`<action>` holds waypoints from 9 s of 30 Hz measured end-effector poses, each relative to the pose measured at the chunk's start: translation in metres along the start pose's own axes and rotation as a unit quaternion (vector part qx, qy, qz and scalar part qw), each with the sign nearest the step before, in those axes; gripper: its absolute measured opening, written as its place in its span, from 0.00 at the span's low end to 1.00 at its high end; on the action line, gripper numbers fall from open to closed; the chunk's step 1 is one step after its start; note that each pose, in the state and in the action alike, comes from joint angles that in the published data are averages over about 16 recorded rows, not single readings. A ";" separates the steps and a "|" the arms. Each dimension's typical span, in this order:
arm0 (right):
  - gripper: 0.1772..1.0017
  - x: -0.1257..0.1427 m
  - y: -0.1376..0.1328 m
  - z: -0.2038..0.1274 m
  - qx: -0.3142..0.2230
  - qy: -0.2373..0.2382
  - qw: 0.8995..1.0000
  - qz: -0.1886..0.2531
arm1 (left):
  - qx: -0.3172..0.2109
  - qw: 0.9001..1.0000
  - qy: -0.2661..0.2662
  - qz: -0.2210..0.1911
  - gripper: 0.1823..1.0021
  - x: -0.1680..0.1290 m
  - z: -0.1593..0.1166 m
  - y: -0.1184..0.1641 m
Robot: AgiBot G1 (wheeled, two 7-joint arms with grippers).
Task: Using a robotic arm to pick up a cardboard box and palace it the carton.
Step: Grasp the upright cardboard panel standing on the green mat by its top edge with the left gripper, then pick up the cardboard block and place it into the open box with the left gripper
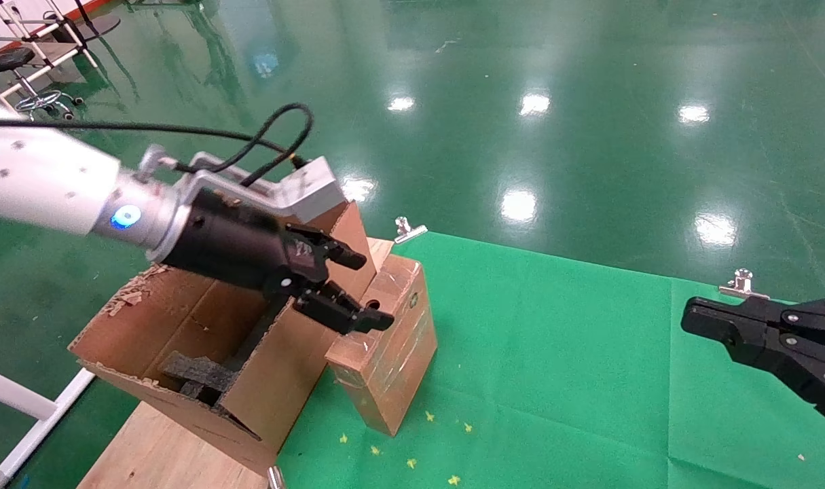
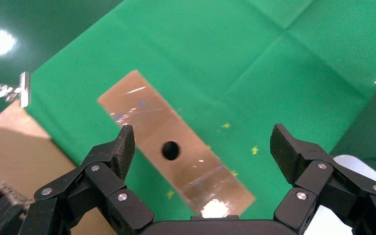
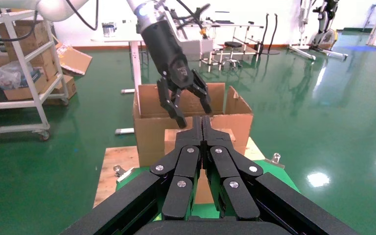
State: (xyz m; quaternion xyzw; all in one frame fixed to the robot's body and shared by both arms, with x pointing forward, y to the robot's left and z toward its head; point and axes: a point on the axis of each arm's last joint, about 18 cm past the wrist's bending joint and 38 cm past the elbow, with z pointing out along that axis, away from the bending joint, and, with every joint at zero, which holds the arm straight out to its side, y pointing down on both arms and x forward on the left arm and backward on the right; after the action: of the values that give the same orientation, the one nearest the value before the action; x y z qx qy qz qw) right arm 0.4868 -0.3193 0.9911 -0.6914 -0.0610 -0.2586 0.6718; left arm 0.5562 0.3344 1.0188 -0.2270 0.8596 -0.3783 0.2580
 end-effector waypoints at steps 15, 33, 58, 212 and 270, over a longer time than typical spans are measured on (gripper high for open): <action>0.02 0.000 0.000 0.000 0.000 0.000 1.000 0.000 | -0.089 0.992 -0.026 -0.086 1.00 -0.015 0.030 -0.012; 0.02 0.000 0.000 0.000 0.000 0.000 1.000 0.000 | -0.132 0.982 -0.052 -0.126 1.00 -0.007 0.053 -0.014; 0.34 0.000 0.000 0.000 0.000 0.000 1.000 0.000 | -0.142 0.977 -0.078 -0.139 0.94 0.004 0.068 -0.013; 1.00 0.000 0.000 0.000 0.000 0.000 1.000 0.000 | -0.070 0.867 -0.371 -0.324 0.10 -0.184 -0.032 0.233; 1.00 0.000 0.000 0.000 0.000 0.001 1.000 0.000 | -0.087 0.857 -0.365 -0.353 0.16 -0.164 0.042 0.272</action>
State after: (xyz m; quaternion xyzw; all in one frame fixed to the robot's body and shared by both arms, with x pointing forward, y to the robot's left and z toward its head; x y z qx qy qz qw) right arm 0.4869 -0.3196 0.9911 -0.6913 -0.0604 -0.2587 0.6720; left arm 0.6542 0.5744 0.8308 -0.6584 0.5954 -0.2581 0.3813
